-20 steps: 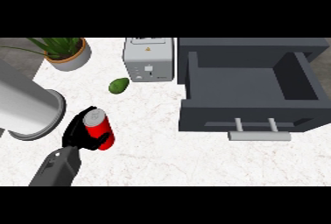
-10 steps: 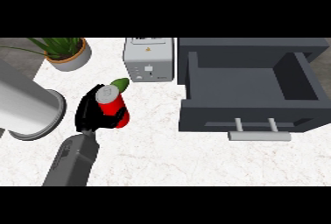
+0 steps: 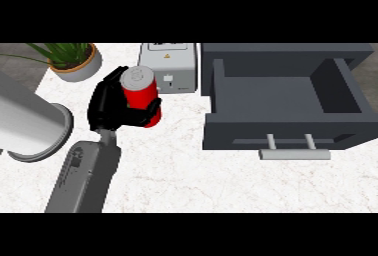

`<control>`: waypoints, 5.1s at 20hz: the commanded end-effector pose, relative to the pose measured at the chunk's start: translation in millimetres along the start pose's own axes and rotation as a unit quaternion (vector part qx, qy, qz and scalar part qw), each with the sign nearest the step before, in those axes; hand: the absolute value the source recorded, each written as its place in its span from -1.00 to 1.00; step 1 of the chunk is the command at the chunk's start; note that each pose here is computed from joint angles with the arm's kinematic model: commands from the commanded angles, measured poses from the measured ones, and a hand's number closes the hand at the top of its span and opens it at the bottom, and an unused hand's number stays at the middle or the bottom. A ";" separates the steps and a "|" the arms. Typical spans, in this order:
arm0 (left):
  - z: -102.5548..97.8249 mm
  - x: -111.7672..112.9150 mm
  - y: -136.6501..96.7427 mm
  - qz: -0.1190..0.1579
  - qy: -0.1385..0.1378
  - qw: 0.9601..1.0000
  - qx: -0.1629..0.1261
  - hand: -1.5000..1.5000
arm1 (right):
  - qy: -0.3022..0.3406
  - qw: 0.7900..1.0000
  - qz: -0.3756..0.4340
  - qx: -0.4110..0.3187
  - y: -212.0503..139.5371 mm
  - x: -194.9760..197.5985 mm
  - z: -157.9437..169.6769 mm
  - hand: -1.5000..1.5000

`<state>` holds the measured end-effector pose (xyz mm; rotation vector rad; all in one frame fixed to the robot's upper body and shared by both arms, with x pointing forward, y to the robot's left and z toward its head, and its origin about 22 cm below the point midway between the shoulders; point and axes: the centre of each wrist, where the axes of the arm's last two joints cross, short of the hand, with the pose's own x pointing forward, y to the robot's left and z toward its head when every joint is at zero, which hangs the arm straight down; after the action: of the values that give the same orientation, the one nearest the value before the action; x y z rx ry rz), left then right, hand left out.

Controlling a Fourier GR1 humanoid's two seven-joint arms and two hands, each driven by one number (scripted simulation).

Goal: Pick up the can, place it into the drawer and close the drawer

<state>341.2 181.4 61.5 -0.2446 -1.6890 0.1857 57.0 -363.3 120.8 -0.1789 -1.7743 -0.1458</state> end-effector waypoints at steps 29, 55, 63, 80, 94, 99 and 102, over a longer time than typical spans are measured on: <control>-90.3 91.6 -169.9 -0.054 -0.017 0.998 -0.023 1.00 | -0.009 1.000 -0.006 0.002 11.4 4.2 -21.4 -1.00; -100.0 61.8 -216.0 -0.099 0.033 0.995 0.006 1.00 | -0.019 0.999 -0.018 0.026 2.1 6.2 -30.9 -1.00; -99.1 44.7 -208.6 -0.130 0.024 0.991 0.034 -1.00 | -0.018 0.999 -0.015 0.042 15.3 2.7 -22.8 -1.00; -97.6 43.2 -212.4 -0.113 0.014 0.991 0.065 -1.00 | -0.041 0.998 0.003 0.041 14.8 14.5 -37.0 -1.00; -92.0 58.2 -231.3 -0.093 -0.037 0.994 0.036 -1.00 | -0.181 0.950 0.230 0.110 62.1 52.3 -60.6 -1.00; -95.0 59.1 -228.7 -0.083 -0.027 0.995 0.038 -1.00 | -0.176 0.938 0.272 0.127 83.0 37.0 -93.5 -1.00; -97.7 55.0 -221.8 -0.074 -0.018 0.996 0.043 -1.00 | -0.180 0.922 0.315 0.137 99.8 30.8 -111.1 -1.00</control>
<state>415.0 -25.1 189.1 -0.0406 -1.7362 0.1393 154.9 -300.2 176.4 -0.5214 -2.0007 0.5286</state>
